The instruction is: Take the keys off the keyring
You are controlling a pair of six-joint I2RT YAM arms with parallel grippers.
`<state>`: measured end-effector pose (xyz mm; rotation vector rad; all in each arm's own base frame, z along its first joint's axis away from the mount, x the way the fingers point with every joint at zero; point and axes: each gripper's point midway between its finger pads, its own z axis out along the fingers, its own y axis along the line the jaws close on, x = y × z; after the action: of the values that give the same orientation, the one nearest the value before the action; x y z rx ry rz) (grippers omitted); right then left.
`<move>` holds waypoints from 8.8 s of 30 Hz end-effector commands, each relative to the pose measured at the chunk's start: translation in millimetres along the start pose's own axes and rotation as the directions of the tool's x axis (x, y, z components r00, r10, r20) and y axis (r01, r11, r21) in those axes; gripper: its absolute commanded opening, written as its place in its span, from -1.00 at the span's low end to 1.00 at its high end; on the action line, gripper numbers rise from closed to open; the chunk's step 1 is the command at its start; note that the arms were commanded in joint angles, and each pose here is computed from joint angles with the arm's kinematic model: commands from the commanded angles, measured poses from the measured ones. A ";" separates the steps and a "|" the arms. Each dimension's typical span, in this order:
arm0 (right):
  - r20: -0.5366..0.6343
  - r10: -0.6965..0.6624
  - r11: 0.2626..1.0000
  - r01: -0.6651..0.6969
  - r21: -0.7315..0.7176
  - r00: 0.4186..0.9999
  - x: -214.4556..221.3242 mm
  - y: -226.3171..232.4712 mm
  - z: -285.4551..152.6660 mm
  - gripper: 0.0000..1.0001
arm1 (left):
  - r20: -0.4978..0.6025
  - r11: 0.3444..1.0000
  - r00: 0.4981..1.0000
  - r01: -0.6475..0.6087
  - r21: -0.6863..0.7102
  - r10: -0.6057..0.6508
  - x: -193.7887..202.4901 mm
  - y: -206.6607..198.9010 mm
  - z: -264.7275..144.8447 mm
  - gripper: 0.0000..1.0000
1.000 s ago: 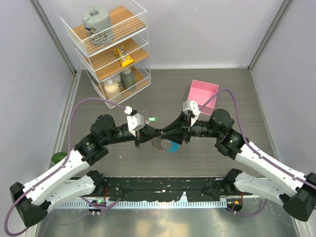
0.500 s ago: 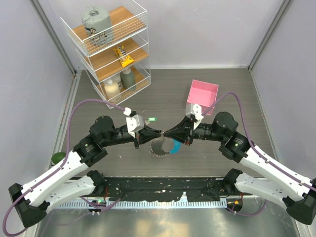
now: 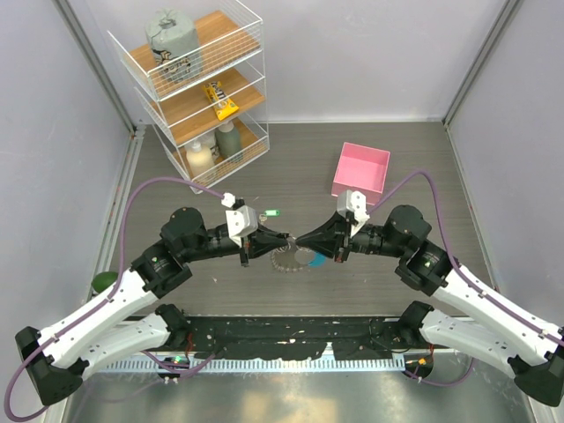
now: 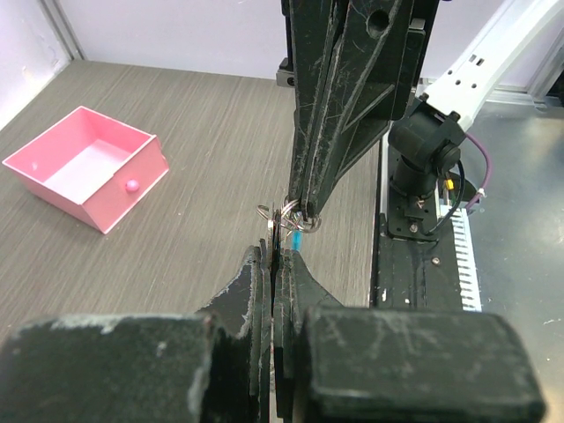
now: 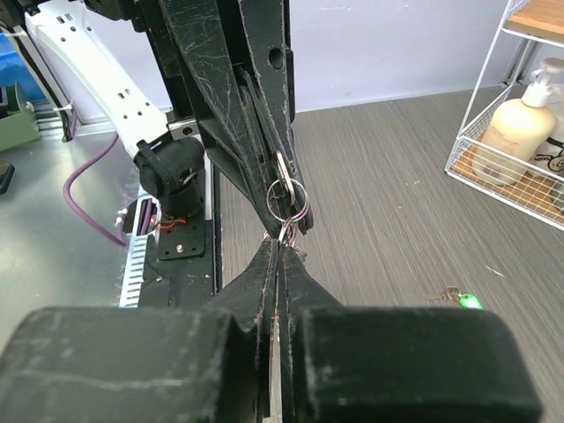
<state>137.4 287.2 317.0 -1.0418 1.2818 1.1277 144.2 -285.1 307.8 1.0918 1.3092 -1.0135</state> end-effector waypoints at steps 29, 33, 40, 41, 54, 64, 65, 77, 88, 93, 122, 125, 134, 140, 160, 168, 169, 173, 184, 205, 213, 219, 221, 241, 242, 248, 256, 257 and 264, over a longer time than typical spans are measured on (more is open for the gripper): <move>0.306 -0.373 0.927 0.363 0.091 0.876 -37.6 2.4 -16.1 -0.90 | -0.097 0.976 0.972 0.216 -0.008 -0.216 -1.0 4.2 19.7 -1.00; 0.335 -0.395 0.918 0.383 0.102 0.856 -42.8 4.3 -18.6 -0.89 | -0.133 0.965 0.957 0.263 0.017 -0.258 4.5 -0.1 24.3 -1.00; 0.369 -0.411 0.911 0.395 0.123 0.834 -51.2 6.6 -23.6 -0.89 | -0.169 0.952 0.941 0.304 0.032 -0.294 14.8 -2.1 29.9 -1.00; 0.373 -0.412 0.911 0.389 0.138 0.831 -51.5 5.6 -26.0 -0.90 | -0.165 0.953 0.942 0.302 0.031 -0.294 16.9 -2.1 29.7 -1.00; 0.360 -0.380 0.918 0.300 0.259 0.852 -52.3 -14.5 -36.2 -0.89 | -0.115 0.971 0.965 0.237 0.004 -0.235 2.3 -0.7 15.7 -1.00; 0.337 -0.311 0.943 0.244 0.228 0.888 -41.8 -16.0 -29.9 -0.90 | -0.103 0.980 0.974 0.200 -0.019 -0.200 -7.5 0.5 5.7 -1.00; 0.346 -0.316 0.942 0.250 0.222 0.884 -43.6 -13.7 -30.2 -0.90 | -0.112 0.979 0.972 0.204 -0.023 -0.206 -5.4 1.3 6.3 -1.00; 0.314 -0.285 0.952 0.228 0.204 0.906 -43.4 -15.1 -25.6 -0.90 | -0.120 0.980 0.972 0.199 -0.017 -0.200 -5.4 1.6 7.9 -1.00; 0.211 -0.198 0.979 0.181 0.096 0.957 -2.1 -9.8 -10.5 -0.86 | -0.133 0.991 0.982 0.127 -0.036 -0.131 -28.1 8.5 3.9 -1.00; 0.215 -0.214 0.975 0.193 0.114 0.953 -6.4 -10.9 -13.4 -0.44 | -0.142 0.993 0.983 0.116 -0.022 -0.118 -28.8 6.8 3.3 -1.00; 0.171 -0.138 0.988 0.124 0.089 0.976 -21.0 -9.7 9.3 -0.28 | -0.136 0.992 0.983 0.124 -0.019 -0.125 -30.0 5.8 3.7 -1.00; 0.171 -0.136 0.988 0.122 0.090 0.976 -21.9 -9.0 8.3 -0.28 | -0.134 0.992 0.983 0.124 -0.020 -0.126 -30.5 6.2 4.0 -1.00; 0.165 -0.126 0.989 0.111 0.095 0.978 -20.7 -7.6 15.8 -0.26 | -0.130 0.991 0.982 0.135 -0.011 -0.136 -30.9 4.7 5.5 -1.00; 0.162 -0.135 0.982 0.111 0.150 0.977 -24.1 -15.7 16.4 -0.36 | -0.123 0.991 0.983 0.136 -0.005 -0.136 -33.9 2.6 3.9 -1.00; 0.124 -0.184 0.965 0.156 0.211 0.975 -21.6 -19.7 -1.0 -0.89 | -0.126 0.989 0.981 0.142 -0.038 -0.145 -31.6 5.0 -1.0 -1.00; 0.191 -0.214 0.964 0.175 0.201 0.958 -32.6 -10.9 -9.9 -0.90 | -0.134 0.985 0.976 0.173 -0.019 -0.174 -22.9 2.1 3.5 -1.00; 0.195 -0.216 0.964 0.177 0.197 0.957 -33.1 -9.7 -10.6 -0.89 | -0.135 0.984 0.975 0.176 -0.018 -0.176 -22.4 2.2 4.2 -1.00; 0.203 -0.215 0.966 0.177 0.188 0.955 -34.7 -6.9 -12.0 -0.89 | -0.140 0.984 0.974 0.179 -0.019 -0.179 -19.3 2.1 4.5 -1.00; 0.240 -0.216 0.968 0.175 0.182 0.946 -46.5 -2.6 -14.7 -0.90 | -0.173 0.981 0.966 0.194 -0.009 -0.192 -4.8 2.3 9.6 -1.00; 0.259 -0.223 0.972 0.195 0.128 0.940 -49.1 10.4 -18.2 -0.89 | -0.211 0.980 0.958 0.181 -0.085 -0.196 2.2 15.0 7.2 -1.00; 0.267 -0.235 0.970 0.210 0.120 0.934 -48.3 14.1 -21.6 -0.89 | -0.203 0.977 0.957 0.190 -0.093 -0.206 -1.3 16.4 7.8 -1.00; 0.301 -0.219 0.969 0.171 0.177 0.928 -56.0 7.1 -27.9 -0.90 | -0.209 0.977 0.954 0.205 -0.059 -0.213 1.7 11.4 11.1 -1.00; 0.317 -0.219 0.967 0.162 0.195 0.923 -60.4 5.2 -30.5 -0.90 | -0.211 0.977 0.954 0.208 -0.055 -0.215 3.3 10.9 11.3 -1.00; 0.378 -0.237 0.971 0.214 0.103 0.895 -66.0 22.6 -25.2 -0.89 | -0.265 0.954 0.919 0.300 -0.010 -0.291 13.1 8.4 24.8 -1.00; 0.377 -0.235 0.972 0.216 0.092 0.896 -66.4 23.9 -23.8 -0.89 | -0.267 0.954 0.918 0.301 -0.012 -0.293 13.5 9.5 26.2 -1.00; 0.317 -0.205 0.977 0.211 0.016 0.926 -54.9 30.6 -13.9 -0.90 | -0.263 0.959 0.923 0.279 -0.040 -0.279 7.7 16.9 25.1 -1.00; 0.252 -0.205 0.978 0.190 0.082 0.946 -43.3 19.9 -20.6 -0.90 | -0.253 0.974 0.942 0.203 -0.098 -0.222 -12.0 28.0 10.5 -1.00; 0.240 -0.209 0.977 0.193 0.090 0.948 -40.1 18.2 -21.2 -0.89 | -0.254 0.976 0.943 0.194 -0.102 -0.215 -13.1 28.4 8.2 -1.00; 0.200 -0.206 0.978 0.195 0.073 0.958 -31.5 19.3 -20.5 -0.89 | -0.245 0.977 0.948 0.179 -0.120 -0.203 -17.4 30.6 2.7 -1.00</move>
<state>129.9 270.3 325.8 -0.9353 1.0841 0.9793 152.4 -293.2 299.9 1.1417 1.7486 -1.0788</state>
